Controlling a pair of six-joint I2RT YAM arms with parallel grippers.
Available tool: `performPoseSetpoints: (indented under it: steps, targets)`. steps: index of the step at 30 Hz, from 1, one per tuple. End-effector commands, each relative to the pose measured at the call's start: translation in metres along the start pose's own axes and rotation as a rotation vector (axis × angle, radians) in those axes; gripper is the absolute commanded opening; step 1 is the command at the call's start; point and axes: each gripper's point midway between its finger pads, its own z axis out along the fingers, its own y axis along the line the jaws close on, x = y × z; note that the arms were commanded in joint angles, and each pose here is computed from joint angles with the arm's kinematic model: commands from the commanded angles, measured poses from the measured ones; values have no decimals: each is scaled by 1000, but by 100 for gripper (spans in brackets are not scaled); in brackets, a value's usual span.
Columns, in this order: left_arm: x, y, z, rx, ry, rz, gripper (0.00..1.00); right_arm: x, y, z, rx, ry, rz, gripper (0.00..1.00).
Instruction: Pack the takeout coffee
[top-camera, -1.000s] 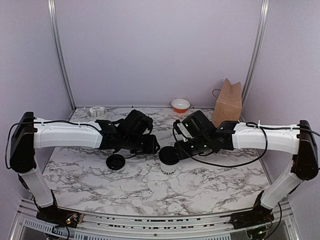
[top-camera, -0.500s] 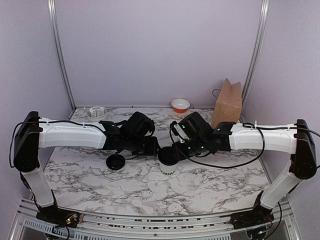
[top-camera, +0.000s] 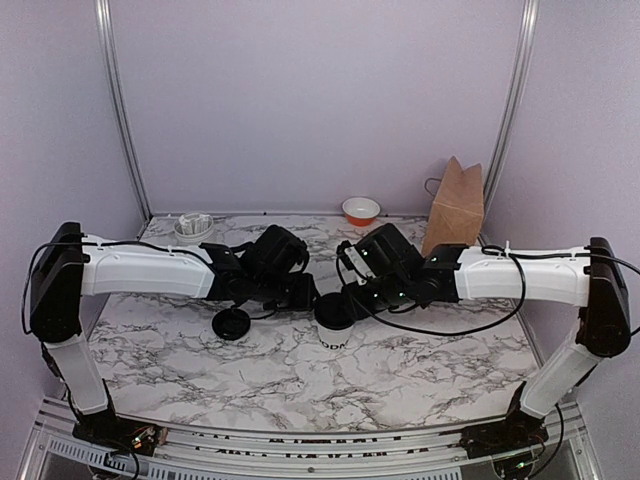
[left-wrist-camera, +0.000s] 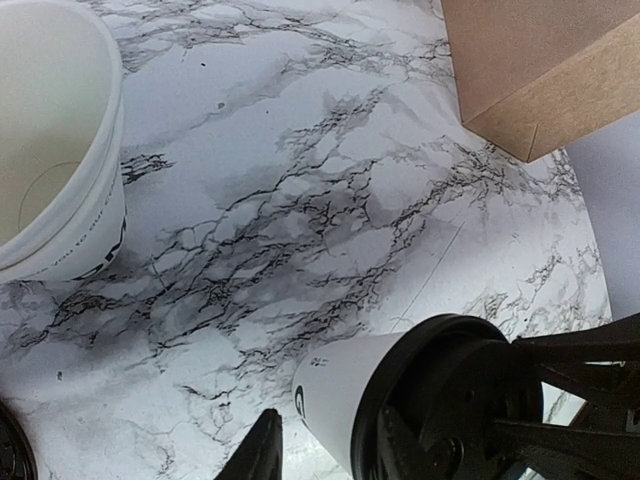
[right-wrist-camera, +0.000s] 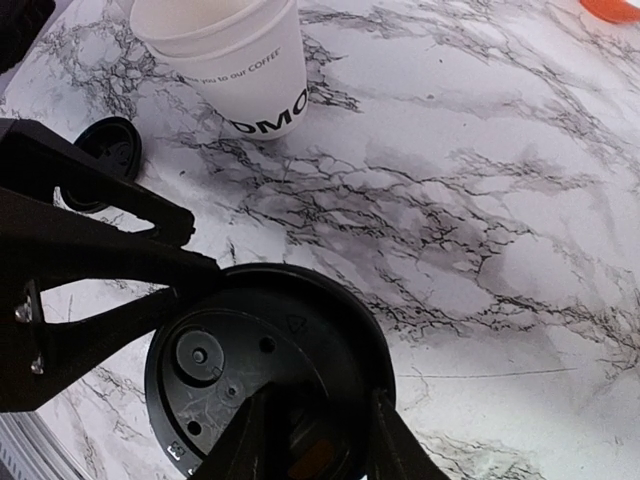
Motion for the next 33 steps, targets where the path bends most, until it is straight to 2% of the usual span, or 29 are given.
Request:
performPoseSetpoints:
  steps: [1, 10, 22, 33]
  targets:
    - [41, 30, 18, -67, 104, -14, 34, 9, 5, 9, -12, 37, -26, 32]
    - [63, 46, 23, -100, 143, -32, 33, 9, 4, 6, -10, 26, -10, 32]
    - [20, 6, -1, -26, 45, 4, 33, -24, 8, -23, -16, -74, 21, 40]
    - [-1, 0, -18, -38, -14, 26, 35, -32, -1, -38, -4, -100, 50, 47]
